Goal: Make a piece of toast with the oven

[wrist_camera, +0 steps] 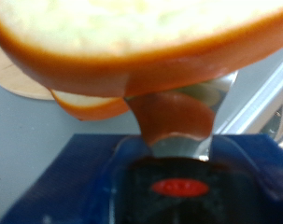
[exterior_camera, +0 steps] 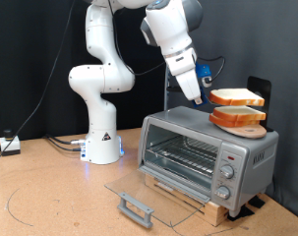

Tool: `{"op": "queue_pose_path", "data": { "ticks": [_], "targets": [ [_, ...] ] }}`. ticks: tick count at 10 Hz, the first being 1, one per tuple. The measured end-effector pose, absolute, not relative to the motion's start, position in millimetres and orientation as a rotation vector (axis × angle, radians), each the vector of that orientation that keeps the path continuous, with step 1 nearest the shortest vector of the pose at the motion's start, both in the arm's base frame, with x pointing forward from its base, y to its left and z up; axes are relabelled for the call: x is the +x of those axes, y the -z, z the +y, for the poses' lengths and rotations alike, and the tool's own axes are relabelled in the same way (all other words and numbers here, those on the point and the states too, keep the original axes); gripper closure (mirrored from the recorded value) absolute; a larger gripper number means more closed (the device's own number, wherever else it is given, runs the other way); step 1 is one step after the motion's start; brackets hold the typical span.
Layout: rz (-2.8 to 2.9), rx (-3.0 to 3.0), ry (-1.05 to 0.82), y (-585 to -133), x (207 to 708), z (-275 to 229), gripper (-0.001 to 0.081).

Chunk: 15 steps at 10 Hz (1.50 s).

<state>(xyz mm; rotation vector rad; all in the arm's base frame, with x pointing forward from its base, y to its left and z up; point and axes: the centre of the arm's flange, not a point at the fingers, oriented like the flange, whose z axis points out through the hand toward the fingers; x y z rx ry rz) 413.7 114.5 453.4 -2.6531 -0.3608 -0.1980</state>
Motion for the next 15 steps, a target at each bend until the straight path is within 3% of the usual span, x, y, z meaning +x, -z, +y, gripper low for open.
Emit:
{"op": "queue_pose_path", "data": {
  "ticks": [4,11,15],
  "targets": [
    [-0.383,-2.645,0.207,-455,416,104,0.041],
    [-0.563,-2.608,0.17,-454,403,-13,0.041],
    [-0.663,-2.578,0.171,-446,396,-25,0.041]
  ]
}}
